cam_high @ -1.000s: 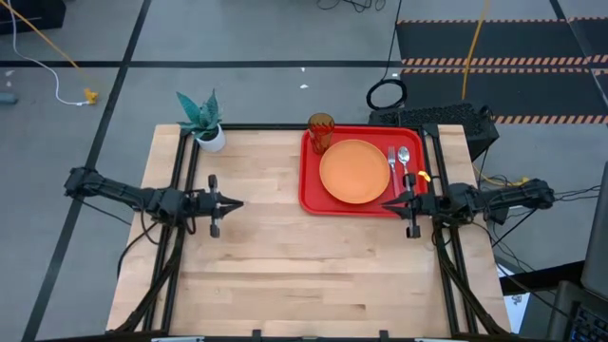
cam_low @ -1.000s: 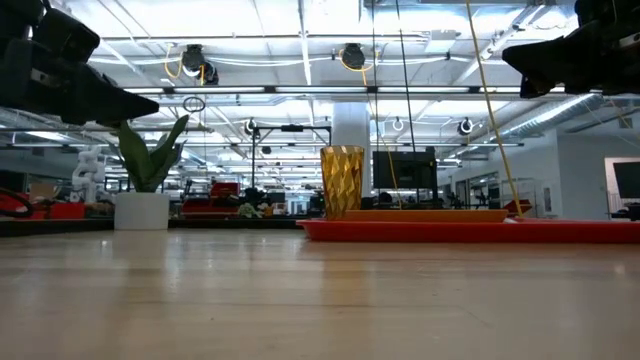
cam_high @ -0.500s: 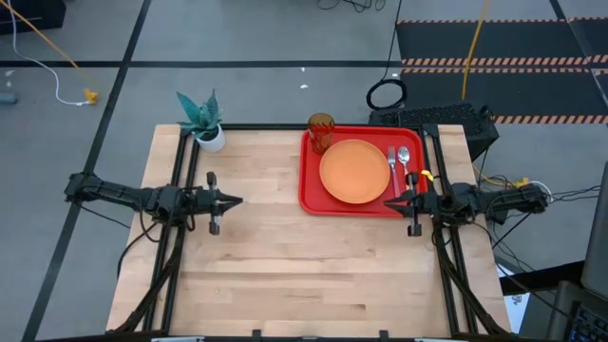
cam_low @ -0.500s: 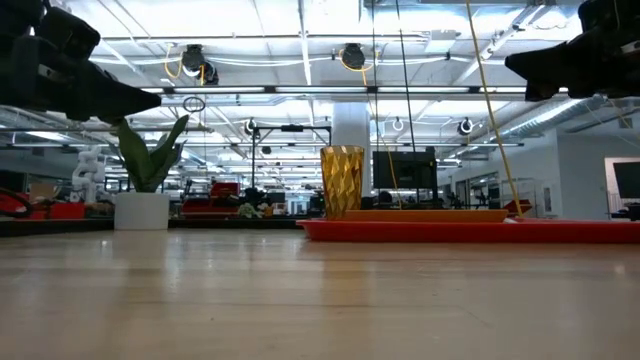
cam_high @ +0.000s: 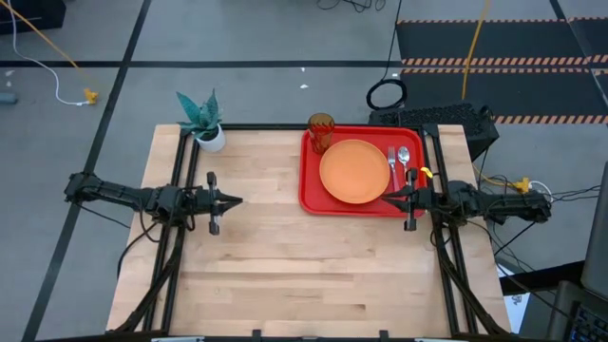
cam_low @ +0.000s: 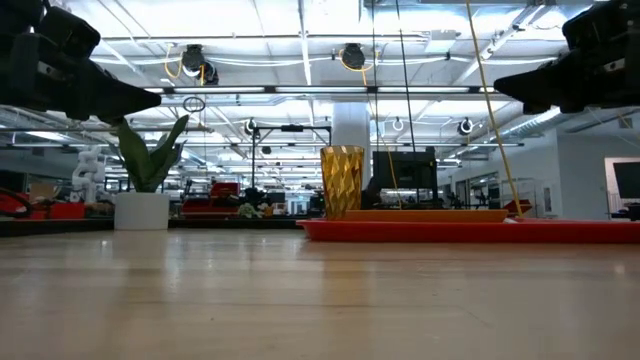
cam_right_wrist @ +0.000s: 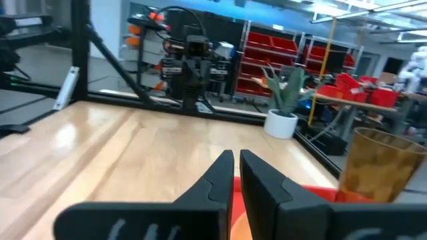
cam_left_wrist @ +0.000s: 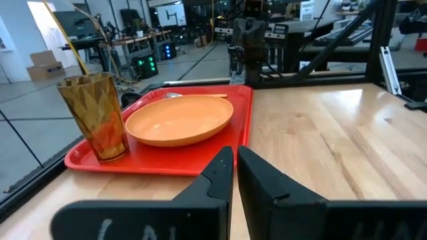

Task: Pick and place plate/cup/fork/spoon on tray
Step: Return to Home Position

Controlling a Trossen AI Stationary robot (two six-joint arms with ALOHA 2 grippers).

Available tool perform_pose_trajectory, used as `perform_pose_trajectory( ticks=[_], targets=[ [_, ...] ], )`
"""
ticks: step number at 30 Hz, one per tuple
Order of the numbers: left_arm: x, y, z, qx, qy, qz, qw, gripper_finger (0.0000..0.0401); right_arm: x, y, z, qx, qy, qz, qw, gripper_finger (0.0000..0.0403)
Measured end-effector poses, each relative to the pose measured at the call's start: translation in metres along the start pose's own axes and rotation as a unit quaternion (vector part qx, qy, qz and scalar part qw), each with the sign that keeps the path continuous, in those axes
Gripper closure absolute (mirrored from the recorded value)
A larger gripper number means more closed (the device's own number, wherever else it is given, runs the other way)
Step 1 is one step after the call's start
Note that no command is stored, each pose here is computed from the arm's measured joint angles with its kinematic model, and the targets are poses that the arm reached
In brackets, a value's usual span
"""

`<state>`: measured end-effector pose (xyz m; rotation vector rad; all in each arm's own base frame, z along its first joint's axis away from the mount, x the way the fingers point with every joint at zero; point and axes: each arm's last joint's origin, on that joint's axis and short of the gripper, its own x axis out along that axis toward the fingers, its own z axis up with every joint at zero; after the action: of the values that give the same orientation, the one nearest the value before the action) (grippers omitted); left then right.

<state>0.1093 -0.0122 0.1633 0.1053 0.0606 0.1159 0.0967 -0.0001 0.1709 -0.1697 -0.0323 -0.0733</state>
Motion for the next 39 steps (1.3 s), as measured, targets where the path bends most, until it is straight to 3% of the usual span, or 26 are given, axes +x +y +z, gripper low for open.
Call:
perform_pose_trajectory(
  ticks=[16,26,39],
  targets=[
    [0.000,-0.001,0.000,0.013,-0.001,-0.011,1.000,0.0375,0.002,-0.004,-0.006,0.005,0.029,0.016,0.999,0.0385],
    [-0.003,0.001,0.000,0.021,-0.002,-0.008,1.000,0.0375,0.006,-0.003,-0.011,0.078,0.060,0.017,0.995,0.0385],
    [-0.008,0.001,0.002,-0.004,-0.018,-0.017,1.000,0.0375,0.004,-0.003,-0.007,0.018,0.038,0.018,0.999,0.0385]
  ],
)
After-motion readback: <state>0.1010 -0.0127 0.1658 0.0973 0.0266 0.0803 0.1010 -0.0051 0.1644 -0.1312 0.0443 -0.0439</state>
